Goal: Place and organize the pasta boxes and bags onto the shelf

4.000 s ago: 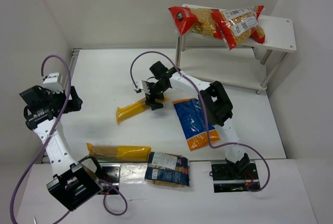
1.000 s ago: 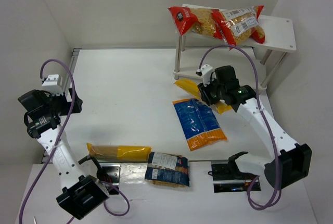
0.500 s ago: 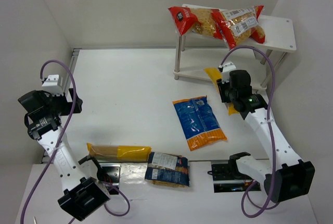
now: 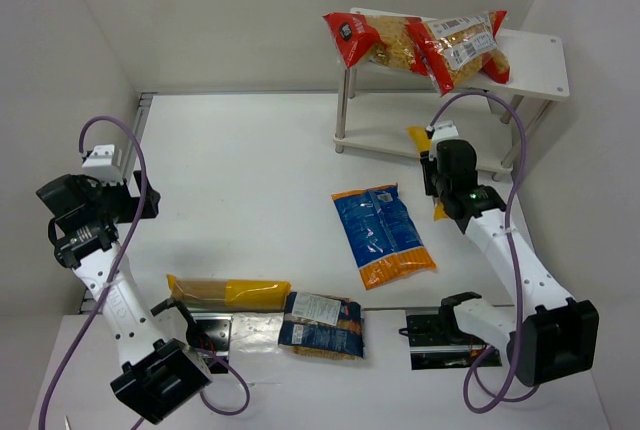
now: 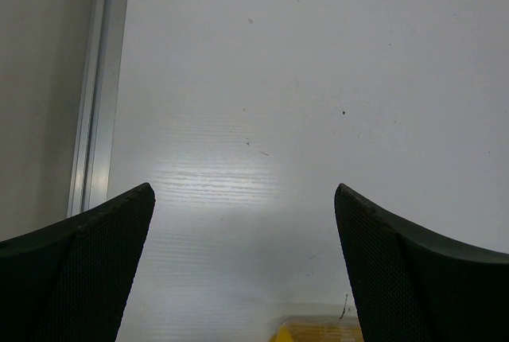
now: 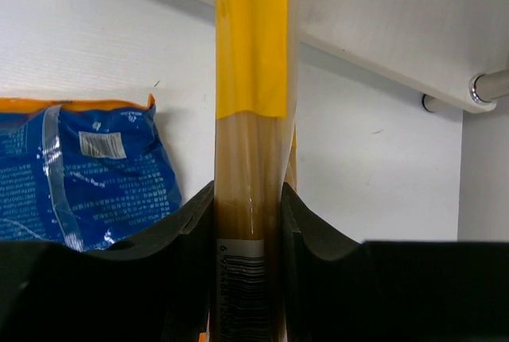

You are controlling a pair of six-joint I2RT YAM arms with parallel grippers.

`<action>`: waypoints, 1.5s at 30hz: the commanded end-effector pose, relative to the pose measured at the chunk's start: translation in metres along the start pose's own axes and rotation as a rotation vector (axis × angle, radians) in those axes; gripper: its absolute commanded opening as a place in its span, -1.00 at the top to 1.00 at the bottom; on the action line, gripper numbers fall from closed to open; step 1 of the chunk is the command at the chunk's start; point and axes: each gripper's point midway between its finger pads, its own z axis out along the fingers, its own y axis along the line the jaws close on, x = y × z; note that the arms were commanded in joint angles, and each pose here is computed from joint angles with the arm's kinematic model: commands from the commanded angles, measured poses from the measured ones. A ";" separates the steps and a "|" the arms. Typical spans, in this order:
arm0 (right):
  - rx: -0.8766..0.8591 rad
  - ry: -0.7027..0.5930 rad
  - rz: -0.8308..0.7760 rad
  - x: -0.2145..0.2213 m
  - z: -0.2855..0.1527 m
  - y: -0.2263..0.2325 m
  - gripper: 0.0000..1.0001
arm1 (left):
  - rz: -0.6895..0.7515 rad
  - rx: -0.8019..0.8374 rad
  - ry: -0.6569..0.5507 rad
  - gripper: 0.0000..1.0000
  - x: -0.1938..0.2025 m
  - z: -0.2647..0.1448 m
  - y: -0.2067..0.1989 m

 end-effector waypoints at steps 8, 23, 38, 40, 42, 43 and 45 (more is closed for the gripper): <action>0.108 -0.261 0.035 -0.079 0.025 0.007 1.00 | 0.019 0.018 -0.032 -0.99 -0.007 0.002 0.000; 0.242 -0.279 -0.040 -0.085 0.062 0.040 1.00 | 0.039 -0.008 -0.057 -0.99 -0.012 -0.003 0.001; 0.380 -0.298 -0.099 -0.100 0.092 0.058 1.00 | 0.029 -0.026 -0.052 -0.99 -0.010 -0.002 0.005; 0.388 -0.289 -0.103 -0.097 0.099 0.060 1.00 | 0.029 -0.026 -0.052 -0.99 -0.010 -0.002 0.005; 0.402 -0.289 -0.106 -0.099 0.101 0.059 1.00 | 0.025 -0.034 -0.052 -0.99 -0.010 -0.003 0.007; 0.404 -0.305 -0.101 -0.106 0.099 0.059 1.00 | 0.025 -0.034 -0.052 -0.99 -0.010 -0.003 0.007; 0.415 -0.304 -0.106 -0.109 0.104 0.060 1.00 | 0.025 -0.034 -0.052 -0.99 -0.010 -0.003 0.007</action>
